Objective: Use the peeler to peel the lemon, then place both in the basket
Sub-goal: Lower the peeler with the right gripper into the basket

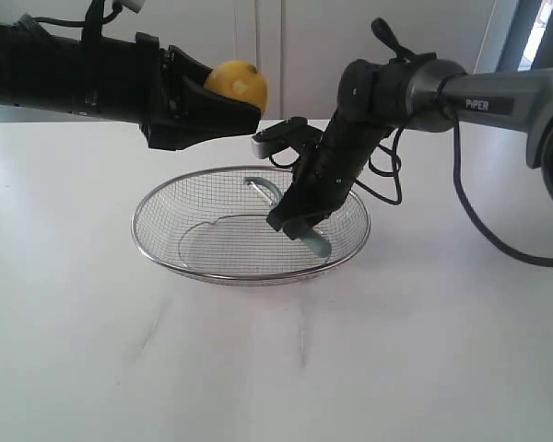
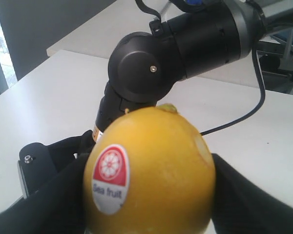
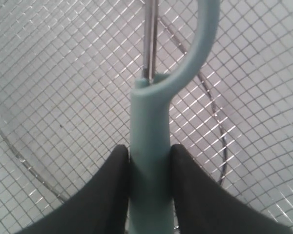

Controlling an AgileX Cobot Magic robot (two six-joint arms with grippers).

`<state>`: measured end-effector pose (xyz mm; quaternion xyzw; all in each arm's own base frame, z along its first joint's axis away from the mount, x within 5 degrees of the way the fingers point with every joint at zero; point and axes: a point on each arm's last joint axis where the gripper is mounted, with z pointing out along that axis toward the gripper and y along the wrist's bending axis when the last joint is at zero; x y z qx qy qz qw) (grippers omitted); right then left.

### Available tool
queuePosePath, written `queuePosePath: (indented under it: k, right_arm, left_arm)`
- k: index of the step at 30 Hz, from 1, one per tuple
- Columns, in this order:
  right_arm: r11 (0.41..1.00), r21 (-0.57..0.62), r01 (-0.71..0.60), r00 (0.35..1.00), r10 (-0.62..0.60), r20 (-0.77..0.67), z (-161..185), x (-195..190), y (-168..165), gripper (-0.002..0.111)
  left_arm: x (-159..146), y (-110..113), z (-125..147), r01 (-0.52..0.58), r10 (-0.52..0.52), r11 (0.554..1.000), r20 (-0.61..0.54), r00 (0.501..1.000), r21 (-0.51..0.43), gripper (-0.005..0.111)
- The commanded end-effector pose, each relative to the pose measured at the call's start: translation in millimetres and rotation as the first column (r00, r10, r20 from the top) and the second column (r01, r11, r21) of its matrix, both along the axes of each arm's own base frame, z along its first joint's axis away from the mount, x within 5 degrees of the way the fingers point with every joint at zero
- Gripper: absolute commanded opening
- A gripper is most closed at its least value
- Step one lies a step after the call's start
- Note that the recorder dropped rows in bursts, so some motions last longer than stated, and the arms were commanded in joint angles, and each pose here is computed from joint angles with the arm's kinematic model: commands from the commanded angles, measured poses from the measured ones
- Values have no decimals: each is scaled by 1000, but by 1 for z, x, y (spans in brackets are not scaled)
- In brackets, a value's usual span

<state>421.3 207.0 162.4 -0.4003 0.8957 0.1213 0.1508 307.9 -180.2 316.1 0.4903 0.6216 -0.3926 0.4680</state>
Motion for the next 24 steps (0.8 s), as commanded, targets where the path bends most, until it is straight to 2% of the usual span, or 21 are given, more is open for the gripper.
queuePosePath:
  k: [1, 11, 13, 19, 22, 24]
  right_arm:
    - [1000, 1, 0, 1000, 0, 10, 0, 2, -1, 0]
    - [1000, -9, 6, 1000, -7, -14, -8, 2, -1, 0]
    - [1000, -9, 16, 1000, -16, -19, -9, 2, -1, 4]
    - [1000, -8, 16, 1000, -16, -17, -8, 2, -1, 29]
    - [1000, 2, 17, 1000, -17, 6, 2, 1, -1, 47]
    - [1000, 3, 16, 1000, -16, 17, 6, 1, -1, 52]
  left_arm:
    - [-2, -1, 6, 4, -4, 999, -4, 1000, -33, 0]
    - [-2, -1, 6, 4, -4, 999, -4, 1000, -33, 0]
    - [-2, -1, 6, 4, -4, 999, -4, 1000, -33, 0]
    - [-2, -1, 6, 4, -4, 999, -4, 1000, -33, 0]
    - [-2, -1, 6, 6, -7, 999, -5, 1000, -34, 0]
    - [-2, -1, 6, 6, -7, 999, -5, 1000, -34, 0]
